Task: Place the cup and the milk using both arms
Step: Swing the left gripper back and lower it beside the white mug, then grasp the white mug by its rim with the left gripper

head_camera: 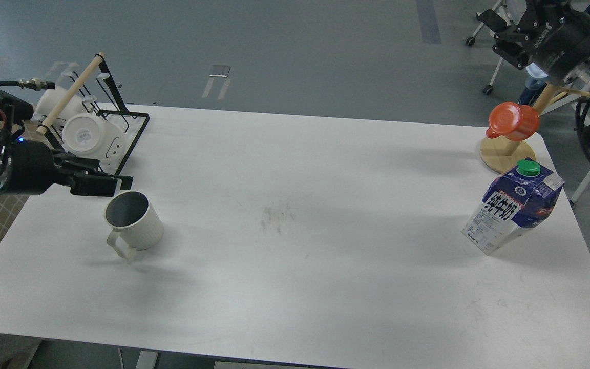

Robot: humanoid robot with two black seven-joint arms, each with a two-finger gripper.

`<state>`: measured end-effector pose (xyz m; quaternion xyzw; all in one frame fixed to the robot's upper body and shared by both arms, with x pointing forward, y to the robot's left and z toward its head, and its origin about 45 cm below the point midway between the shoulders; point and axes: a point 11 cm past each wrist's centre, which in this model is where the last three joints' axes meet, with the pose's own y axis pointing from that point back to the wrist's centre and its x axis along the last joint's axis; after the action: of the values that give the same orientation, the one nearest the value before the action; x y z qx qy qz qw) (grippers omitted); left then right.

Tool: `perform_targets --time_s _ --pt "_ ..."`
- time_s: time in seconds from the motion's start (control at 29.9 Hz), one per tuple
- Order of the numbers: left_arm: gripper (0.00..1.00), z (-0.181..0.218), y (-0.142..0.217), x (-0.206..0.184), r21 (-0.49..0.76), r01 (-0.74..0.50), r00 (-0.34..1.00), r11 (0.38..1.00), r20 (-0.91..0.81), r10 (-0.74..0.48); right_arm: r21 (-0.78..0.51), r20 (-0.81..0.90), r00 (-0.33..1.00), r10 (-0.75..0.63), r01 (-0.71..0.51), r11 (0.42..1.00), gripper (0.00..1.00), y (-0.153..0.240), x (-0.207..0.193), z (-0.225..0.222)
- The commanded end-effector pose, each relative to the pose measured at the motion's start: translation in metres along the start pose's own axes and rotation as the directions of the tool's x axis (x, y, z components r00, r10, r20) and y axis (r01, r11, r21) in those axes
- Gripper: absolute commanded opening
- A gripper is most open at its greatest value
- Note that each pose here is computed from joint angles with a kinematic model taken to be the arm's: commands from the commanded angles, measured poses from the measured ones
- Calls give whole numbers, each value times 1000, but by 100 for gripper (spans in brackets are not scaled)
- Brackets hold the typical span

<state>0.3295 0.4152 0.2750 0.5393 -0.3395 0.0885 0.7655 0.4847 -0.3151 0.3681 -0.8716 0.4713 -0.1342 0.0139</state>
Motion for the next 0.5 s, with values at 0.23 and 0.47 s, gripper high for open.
perform_targets --time_s 0.23,0.47 --pt "98 -16 -16 -34 14 60 994 998 -90 -58 4 -1 1000 -3 3 1000 100 1 -1 -2" --pt "98 -27 -28 -45 25 68 987 997 -151 -63 3 0 1000 -2 2 1000 100 2 -1 -2"
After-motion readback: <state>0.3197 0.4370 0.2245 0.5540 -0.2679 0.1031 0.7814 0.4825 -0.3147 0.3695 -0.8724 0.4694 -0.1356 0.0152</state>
